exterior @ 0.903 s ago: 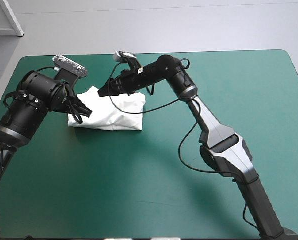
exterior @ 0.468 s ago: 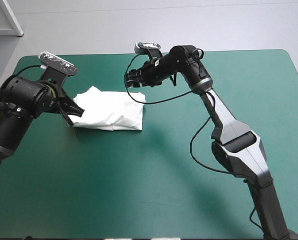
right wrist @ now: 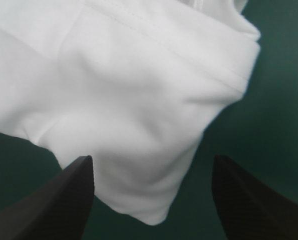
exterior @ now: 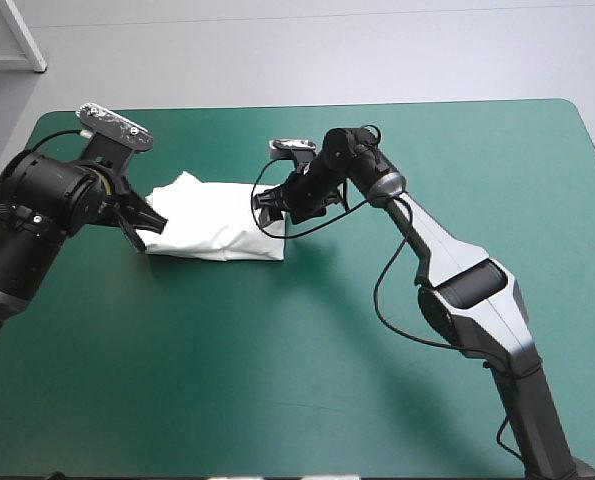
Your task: Fold the cloth
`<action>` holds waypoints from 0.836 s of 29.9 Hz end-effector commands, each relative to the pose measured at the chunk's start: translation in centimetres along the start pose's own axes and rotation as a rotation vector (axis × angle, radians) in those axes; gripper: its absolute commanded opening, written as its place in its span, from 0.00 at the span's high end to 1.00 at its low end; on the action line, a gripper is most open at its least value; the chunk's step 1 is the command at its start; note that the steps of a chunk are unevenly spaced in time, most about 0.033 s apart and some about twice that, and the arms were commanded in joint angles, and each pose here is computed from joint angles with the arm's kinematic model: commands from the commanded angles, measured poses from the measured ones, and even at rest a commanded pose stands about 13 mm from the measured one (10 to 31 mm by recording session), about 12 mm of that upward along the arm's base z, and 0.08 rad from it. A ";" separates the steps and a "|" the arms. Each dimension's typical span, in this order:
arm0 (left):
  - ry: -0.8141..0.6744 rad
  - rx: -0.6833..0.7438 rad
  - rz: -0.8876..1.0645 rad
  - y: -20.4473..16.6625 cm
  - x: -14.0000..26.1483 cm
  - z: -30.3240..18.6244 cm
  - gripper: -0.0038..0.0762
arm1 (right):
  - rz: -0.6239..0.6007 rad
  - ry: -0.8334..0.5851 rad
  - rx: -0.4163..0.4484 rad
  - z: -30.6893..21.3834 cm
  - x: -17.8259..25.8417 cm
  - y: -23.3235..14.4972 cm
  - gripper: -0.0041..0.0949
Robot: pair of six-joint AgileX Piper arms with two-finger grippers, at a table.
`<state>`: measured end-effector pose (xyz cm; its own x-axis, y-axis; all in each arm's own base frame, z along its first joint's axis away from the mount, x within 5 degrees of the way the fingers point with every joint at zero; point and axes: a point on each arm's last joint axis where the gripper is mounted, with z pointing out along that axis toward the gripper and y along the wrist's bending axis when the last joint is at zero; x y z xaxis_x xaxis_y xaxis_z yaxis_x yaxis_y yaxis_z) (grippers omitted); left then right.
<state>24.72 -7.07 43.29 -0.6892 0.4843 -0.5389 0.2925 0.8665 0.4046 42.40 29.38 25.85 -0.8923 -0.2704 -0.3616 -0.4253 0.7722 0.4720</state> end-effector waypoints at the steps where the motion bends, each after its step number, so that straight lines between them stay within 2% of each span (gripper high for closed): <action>1: -0.061 -0.040 -0.014 1.0 0.0 -1.7 0.93 | -0.036 -0.116 -0.085 -2.8 -0.8 3.1 0.33; 8: -0.055 -0.040 -0.014 1.0 0.1 -1.7 0.93 | -0.029 -0.088 -0.083 -0.9 -0.4 3.3 0.35; 10: -0.054 -0.038 -0.014 0.9 0.1 -1.7 0.93 | -0.026 -0.082 -0.080 -0.4 -0.4 3.1 0.38; 12: -0.054 -0.038 -0.014 0.9 0.1 -1.7 0.93 | -0.030 -0.079 -0.078 -0.3 -0.3 3.0 0.51; 16: -0.057 -0.038 -0.014 0.9 0.1 -1.7 0.93 | -0.087 -0.095 -0.073 -0.6 -0.5 3.0 0.95; 22: -0.059 -0.013 -0.022 0.7 0.0 -1.7 0.93 | -0.095 -0.141 -0.053 -3.5 -1.8 1.9 0.98; 25: -0.063 -0.004 -0.025 0.6 0.0 -1.7 0.93 | -0.075 -0.192 0.034 -5.9 -2.6 0.1 0.98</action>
<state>24.68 -7.19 43.24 -0.6902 0.4802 -0.5413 0.2989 0.8705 0.3910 43.36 29.89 25.45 -0.8645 -0.2925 -0.4088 -0.4710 0.7553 0.4557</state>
